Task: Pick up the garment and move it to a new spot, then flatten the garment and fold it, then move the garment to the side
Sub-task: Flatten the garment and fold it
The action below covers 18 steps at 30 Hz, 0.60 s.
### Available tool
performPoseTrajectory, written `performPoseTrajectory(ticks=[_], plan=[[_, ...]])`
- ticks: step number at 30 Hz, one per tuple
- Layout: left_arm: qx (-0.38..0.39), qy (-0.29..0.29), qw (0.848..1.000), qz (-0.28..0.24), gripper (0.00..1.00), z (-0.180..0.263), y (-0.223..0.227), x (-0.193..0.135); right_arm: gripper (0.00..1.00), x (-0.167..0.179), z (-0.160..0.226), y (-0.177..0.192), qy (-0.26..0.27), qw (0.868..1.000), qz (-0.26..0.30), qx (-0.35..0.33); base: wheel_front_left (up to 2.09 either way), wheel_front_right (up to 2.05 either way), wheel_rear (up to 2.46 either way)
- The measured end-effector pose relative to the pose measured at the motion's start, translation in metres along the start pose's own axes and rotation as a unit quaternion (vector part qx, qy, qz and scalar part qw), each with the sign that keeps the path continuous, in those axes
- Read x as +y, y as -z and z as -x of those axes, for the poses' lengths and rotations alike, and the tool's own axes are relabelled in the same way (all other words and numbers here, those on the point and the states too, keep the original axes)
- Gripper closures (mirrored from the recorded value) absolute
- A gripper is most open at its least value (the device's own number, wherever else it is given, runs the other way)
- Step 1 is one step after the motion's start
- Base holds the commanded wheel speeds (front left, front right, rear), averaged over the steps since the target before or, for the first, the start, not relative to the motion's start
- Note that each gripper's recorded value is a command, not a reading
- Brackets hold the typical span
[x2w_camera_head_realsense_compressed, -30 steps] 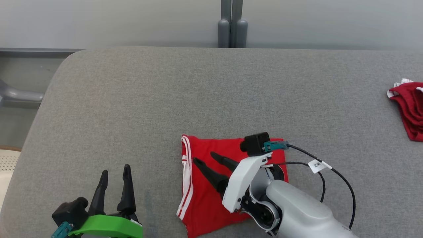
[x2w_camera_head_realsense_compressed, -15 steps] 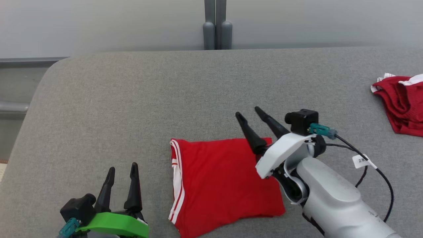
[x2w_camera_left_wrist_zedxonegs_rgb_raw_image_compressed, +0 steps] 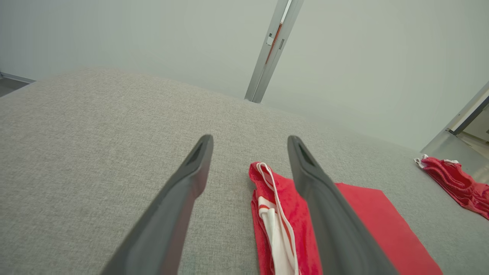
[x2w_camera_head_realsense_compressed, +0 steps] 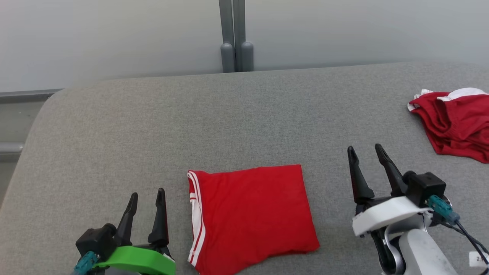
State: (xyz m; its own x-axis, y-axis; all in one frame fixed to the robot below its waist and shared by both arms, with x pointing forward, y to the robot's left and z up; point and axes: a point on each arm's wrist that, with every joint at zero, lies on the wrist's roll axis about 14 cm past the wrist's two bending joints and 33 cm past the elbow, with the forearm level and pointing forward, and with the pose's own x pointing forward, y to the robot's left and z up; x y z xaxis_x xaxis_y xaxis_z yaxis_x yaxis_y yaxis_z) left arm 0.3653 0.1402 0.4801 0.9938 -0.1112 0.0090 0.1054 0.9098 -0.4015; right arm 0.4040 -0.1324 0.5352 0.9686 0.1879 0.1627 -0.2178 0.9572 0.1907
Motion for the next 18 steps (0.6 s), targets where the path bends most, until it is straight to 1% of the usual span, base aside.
performPoseTrajectory(ticks=[4,8,18], plan=[[0.003,-0.006,1.0,-0.001,0.0,0.006,0.002,0.002,0.0,-0.011,0.02,0.002,0.024,1.0,0.003,0.001,0.0,0.0,0.0],[0.004,-0.017,1.0,-0.003,0.0,0.011,0.003,0.008,0.0,-0.014,0.028,0.001,0.033,0.999,0.007,0.0,0.0,0.0,0.0],[-0.006,-0.027,1.0,-0.01,0.0,0.017,-0.003,0.013,0.0,-0.007,0.033,0.005,0.023,1.0,0.009,0.008,0.0,0.0,0.0]])
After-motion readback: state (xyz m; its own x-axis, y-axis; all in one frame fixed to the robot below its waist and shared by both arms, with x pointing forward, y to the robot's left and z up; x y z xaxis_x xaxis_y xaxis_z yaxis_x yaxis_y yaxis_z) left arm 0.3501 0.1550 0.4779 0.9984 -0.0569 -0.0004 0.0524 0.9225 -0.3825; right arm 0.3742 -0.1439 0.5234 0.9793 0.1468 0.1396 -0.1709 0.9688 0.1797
